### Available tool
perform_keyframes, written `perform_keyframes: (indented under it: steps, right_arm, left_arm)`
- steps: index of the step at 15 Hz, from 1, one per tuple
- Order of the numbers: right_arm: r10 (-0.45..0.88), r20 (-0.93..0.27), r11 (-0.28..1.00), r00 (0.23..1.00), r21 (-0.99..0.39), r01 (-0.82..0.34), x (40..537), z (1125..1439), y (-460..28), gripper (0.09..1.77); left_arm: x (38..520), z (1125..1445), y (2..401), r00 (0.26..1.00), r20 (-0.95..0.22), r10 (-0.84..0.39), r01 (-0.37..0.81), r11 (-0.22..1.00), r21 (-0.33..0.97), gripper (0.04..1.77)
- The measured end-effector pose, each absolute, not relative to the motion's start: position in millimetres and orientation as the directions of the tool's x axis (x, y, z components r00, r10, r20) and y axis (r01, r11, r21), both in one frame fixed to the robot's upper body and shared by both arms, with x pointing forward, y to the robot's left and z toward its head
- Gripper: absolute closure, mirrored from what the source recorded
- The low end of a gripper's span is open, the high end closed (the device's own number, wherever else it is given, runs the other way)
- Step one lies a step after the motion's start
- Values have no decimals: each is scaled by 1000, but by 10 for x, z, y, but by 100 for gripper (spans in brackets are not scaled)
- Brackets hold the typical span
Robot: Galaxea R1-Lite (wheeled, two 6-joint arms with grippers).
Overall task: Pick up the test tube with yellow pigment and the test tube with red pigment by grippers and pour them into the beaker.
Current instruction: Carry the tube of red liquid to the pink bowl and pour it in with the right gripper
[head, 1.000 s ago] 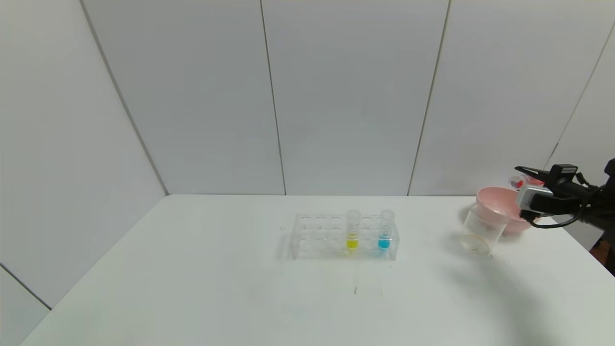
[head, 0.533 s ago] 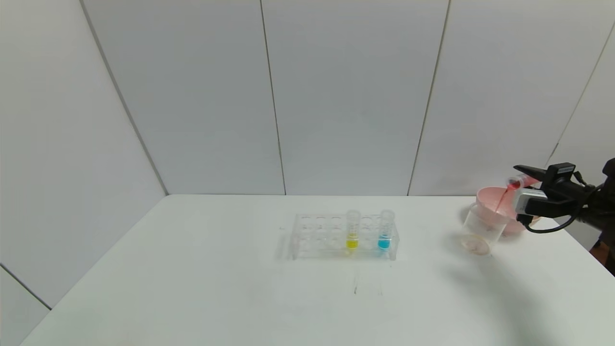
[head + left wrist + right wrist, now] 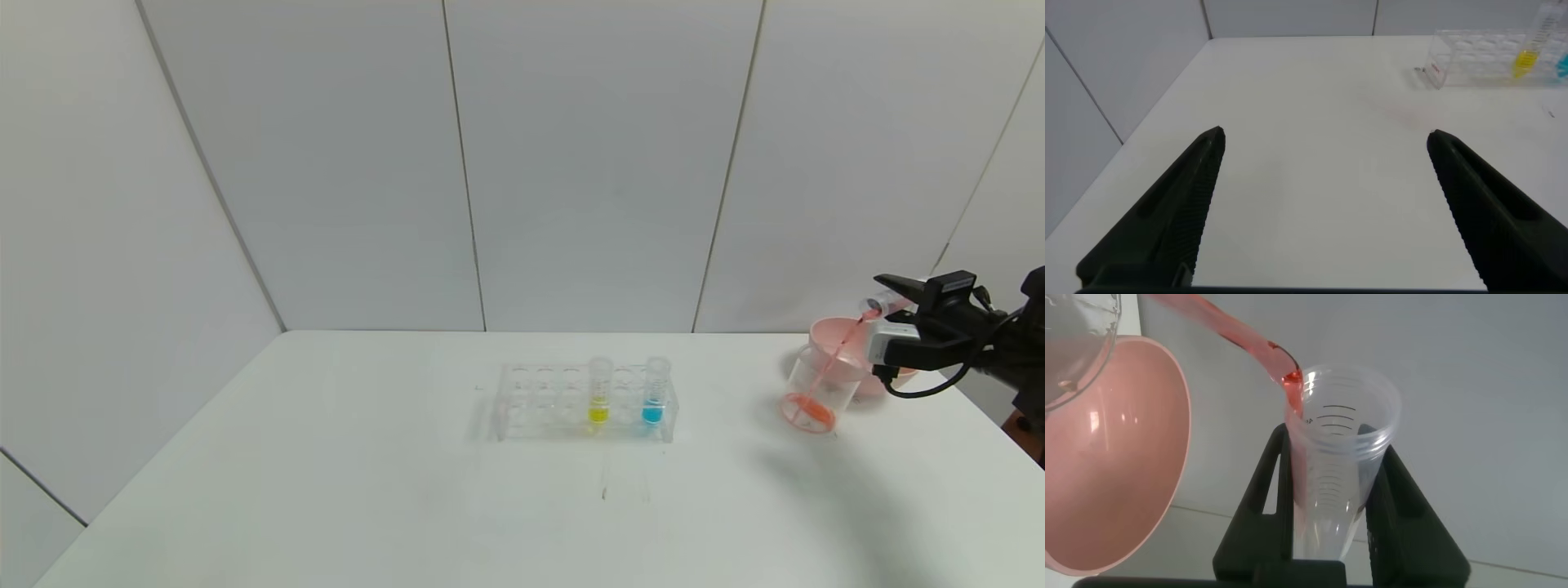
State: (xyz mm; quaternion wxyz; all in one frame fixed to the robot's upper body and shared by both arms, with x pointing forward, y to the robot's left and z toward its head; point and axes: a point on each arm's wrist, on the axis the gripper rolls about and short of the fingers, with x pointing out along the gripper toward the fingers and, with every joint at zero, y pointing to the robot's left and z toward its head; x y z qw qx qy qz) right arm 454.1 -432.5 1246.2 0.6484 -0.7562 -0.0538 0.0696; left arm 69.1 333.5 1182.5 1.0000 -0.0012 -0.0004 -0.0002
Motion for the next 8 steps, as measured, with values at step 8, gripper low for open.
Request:
perform_keyframes:
  steps: [8]
  right_arm:
    - [126,-34,-167,991,-986,-13,4546,12468,-4331,130]
  left_arm:
    - [691,11825,3335,1000,1,0,0,1000,-3,5]
